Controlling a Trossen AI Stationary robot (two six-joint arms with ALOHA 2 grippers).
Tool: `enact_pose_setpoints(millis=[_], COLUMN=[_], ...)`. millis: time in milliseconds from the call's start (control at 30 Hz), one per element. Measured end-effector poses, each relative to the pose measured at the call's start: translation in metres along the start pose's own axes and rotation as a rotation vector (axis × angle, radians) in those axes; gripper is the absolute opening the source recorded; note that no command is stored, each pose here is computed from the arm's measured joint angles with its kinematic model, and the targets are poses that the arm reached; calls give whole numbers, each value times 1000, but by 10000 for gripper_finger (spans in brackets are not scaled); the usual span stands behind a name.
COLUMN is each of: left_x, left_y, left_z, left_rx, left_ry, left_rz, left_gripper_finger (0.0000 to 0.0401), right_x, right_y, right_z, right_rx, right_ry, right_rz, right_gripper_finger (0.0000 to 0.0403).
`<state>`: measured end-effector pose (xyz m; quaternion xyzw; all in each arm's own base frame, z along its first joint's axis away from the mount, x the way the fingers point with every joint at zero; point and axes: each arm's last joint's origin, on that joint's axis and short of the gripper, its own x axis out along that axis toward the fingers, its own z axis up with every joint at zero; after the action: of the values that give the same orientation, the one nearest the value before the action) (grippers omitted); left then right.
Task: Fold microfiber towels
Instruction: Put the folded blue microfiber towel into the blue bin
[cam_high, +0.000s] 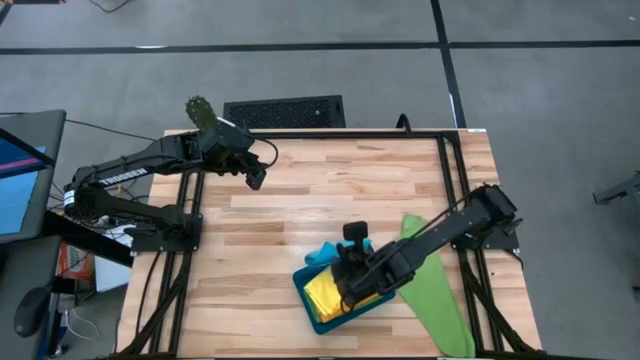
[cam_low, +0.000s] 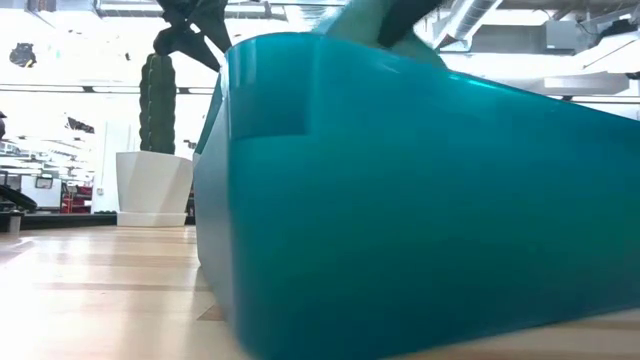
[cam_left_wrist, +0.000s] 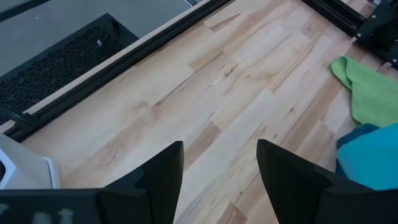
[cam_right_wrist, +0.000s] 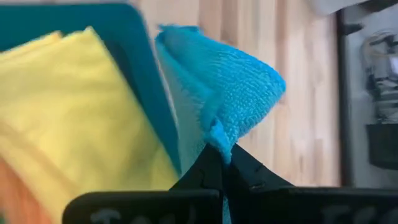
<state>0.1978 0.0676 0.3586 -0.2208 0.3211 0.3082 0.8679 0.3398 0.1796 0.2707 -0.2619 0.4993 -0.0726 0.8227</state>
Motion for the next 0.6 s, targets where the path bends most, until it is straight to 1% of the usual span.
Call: enact_pose_setpoints(millis=[267,333,600], left_x=[0,0,-1], left_y=[0,0,-2], left_z=[0,-1,-2], left_rx=[-13,-12,-13], left_ry=[3,4,8], left_rz=[-1,-2,-7], left_gripper_finger=[196,196,196], right_x=[12,13,6], right_y=[17,21,35], right_z=[-10,-11,-4], right_rx=[53,59,84], right_ry=[14,20,-46], right_rz=[56,100,258], right_gripper_finger=[19,19,19])
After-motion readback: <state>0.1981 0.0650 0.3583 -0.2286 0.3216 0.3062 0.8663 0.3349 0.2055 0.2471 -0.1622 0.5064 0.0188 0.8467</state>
